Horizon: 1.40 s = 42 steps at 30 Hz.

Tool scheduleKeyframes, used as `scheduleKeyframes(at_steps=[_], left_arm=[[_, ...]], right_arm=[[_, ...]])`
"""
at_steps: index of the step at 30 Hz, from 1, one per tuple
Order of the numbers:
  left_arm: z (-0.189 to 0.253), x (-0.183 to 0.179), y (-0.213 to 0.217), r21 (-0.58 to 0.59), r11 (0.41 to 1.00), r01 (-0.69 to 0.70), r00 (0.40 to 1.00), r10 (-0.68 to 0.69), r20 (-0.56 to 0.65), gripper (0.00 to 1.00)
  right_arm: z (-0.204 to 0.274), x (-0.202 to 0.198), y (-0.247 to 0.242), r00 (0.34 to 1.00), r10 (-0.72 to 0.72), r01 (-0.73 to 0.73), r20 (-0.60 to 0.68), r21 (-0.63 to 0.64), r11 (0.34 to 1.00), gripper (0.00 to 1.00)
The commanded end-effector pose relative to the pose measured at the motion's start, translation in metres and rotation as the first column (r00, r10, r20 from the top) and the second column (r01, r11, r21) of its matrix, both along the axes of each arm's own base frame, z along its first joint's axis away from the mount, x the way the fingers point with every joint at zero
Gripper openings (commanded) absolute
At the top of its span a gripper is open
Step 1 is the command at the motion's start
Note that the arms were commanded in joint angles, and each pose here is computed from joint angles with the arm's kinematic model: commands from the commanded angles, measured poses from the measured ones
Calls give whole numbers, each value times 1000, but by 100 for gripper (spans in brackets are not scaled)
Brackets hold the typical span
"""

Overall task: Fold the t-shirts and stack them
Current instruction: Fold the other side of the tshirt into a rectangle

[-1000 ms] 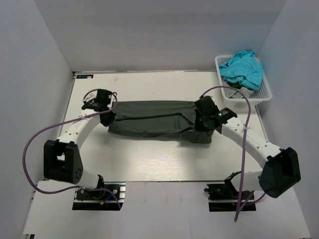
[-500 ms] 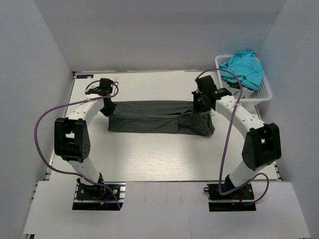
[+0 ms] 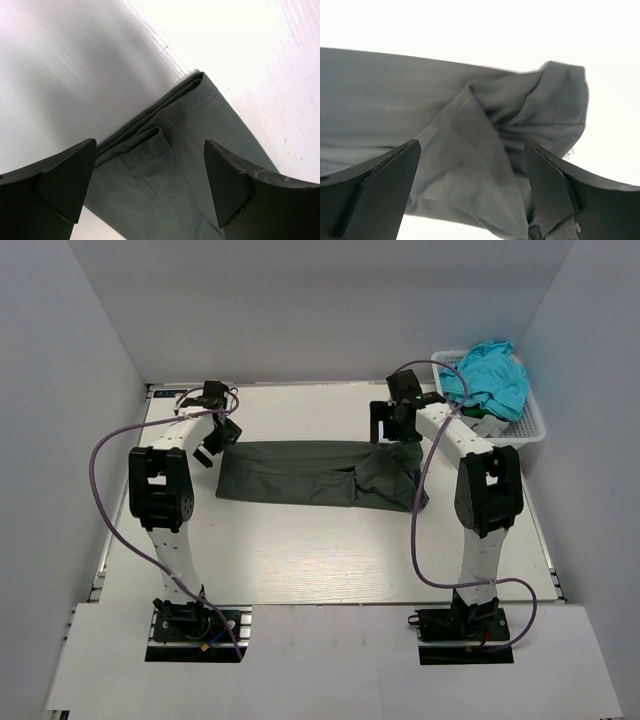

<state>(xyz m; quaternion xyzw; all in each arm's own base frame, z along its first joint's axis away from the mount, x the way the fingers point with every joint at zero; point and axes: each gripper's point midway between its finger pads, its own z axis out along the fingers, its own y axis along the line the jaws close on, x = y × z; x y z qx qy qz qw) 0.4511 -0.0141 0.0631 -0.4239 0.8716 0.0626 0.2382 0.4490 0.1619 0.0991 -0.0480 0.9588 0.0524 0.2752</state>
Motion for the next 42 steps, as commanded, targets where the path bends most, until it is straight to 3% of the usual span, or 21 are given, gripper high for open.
scheduleKeyframes(at_steps=[1,3,6,11,15,20,28,38,41,42], left_arm=[[42,9,2,3,1000,5,997,-5,78,100],[53,8,3,13,1000,27,995,-28,96,100],[71,5,4,28,998,59,989,-62,133,100],[73,3,-29,-45,971,236,958,-225,176,100],[67,8,-51,-99,938,333,927,-306,219,100],[27,15,-61,-132,925,356,929,-335,157,100],[4,23,-68,-141,917,373,925,-356,130,100],[-34,8,-56,-117,931,346,938,-346,15,100],[-39,5,-54,-111,934,340,940,-342,-5,100],[-41,2,-52,-105,936,335,941,-339,-15,100]], right_arm=[[32,11,-5,997,-36,37,64,-12,999,90],[22,-1,-8,999,-13,14,45,-33,999,90],[48,-21,-6,989,88,-88,123,-7,996,90],[30,-55,-23,974,168,-161,151,-53,985,90],[27,-44,-17,949,251,-239,193,-81,968,90],[20,-16,11,905,353,-357,237,-29,934,90],[-13,9,18,923,354,-360,153,7,933,72],[-44,9,-4,950,298,-300,94,7,954,65],[-51,5,-2,948,309,-312,73,42,949,54],[-51,4,-2,948,309,-313,70,45,949,43]])
